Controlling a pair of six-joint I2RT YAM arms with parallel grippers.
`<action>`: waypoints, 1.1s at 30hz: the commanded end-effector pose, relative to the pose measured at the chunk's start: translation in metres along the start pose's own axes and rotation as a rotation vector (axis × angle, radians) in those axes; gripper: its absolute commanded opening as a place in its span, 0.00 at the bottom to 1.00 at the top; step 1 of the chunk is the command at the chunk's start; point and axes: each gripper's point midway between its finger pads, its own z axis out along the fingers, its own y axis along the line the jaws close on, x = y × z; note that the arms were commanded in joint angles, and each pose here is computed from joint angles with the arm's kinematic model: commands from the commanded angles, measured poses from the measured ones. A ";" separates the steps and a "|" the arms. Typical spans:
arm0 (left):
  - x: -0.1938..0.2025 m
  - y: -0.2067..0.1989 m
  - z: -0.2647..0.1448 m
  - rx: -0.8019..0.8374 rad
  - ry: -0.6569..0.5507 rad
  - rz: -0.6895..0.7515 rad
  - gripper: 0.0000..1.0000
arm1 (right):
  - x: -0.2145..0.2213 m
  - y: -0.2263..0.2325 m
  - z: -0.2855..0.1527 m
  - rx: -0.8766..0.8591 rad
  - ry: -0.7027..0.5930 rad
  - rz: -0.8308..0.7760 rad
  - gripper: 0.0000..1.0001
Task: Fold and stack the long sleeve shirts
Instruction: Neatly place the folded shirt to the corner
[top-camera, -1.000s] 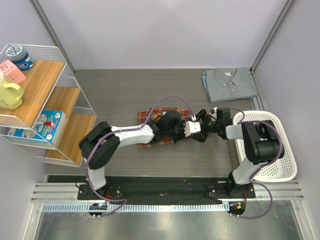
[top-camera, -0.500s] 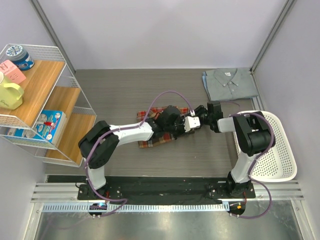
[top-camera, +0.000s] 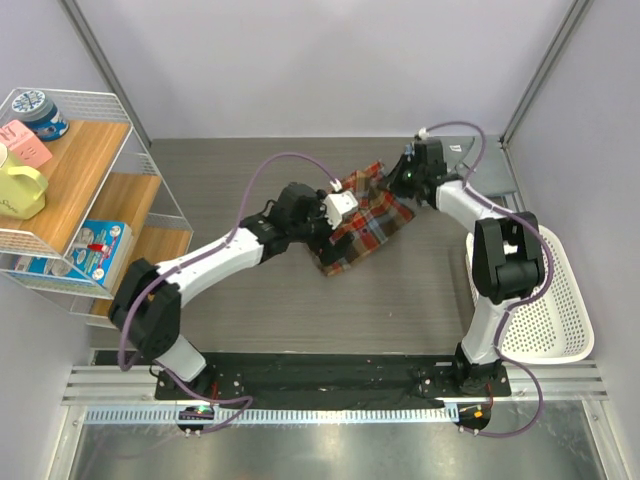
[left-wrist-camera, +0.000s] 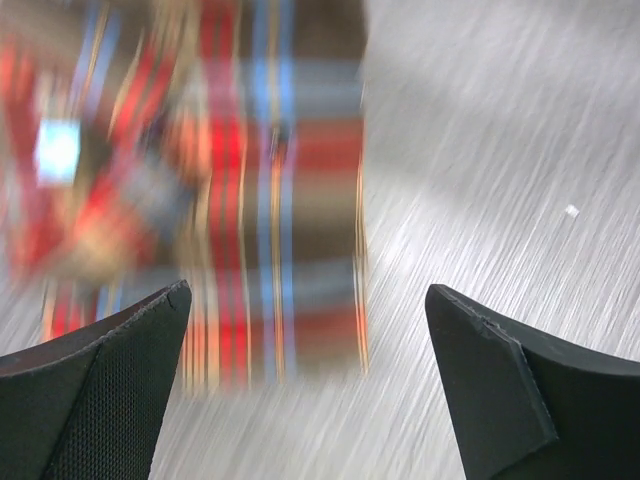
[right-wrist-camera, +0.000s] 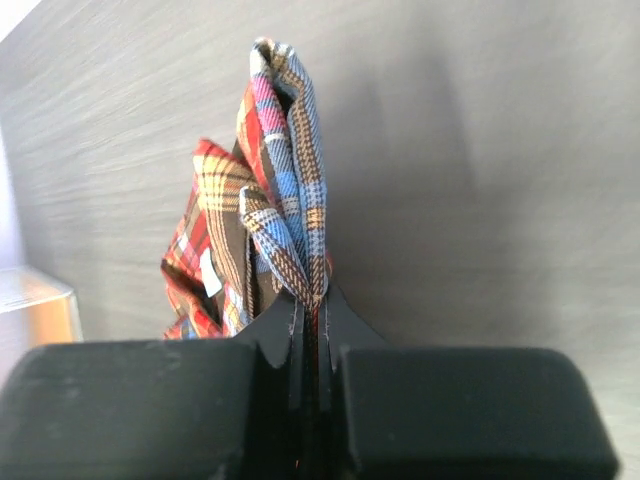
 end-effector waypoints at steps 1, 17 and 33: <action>0.038 -0.009 -0.039 -0.042 0.110 -0.043 1.00 | -0.068 -0.009 -0.005 0.120 -0.092 -0.280 0.01; 0.089 -0.005 -0.072 -0.164 0.224 -0.056 1.00 | -0.190 0.021 -0.033 0.203 -0.262 -0.616 0.01; 0.110 -0.004 -0.073 -0.183 0.303 -0.076 1.00 | -0.239 0.052 -0.097 0.259 -0.414 -0.688 0.01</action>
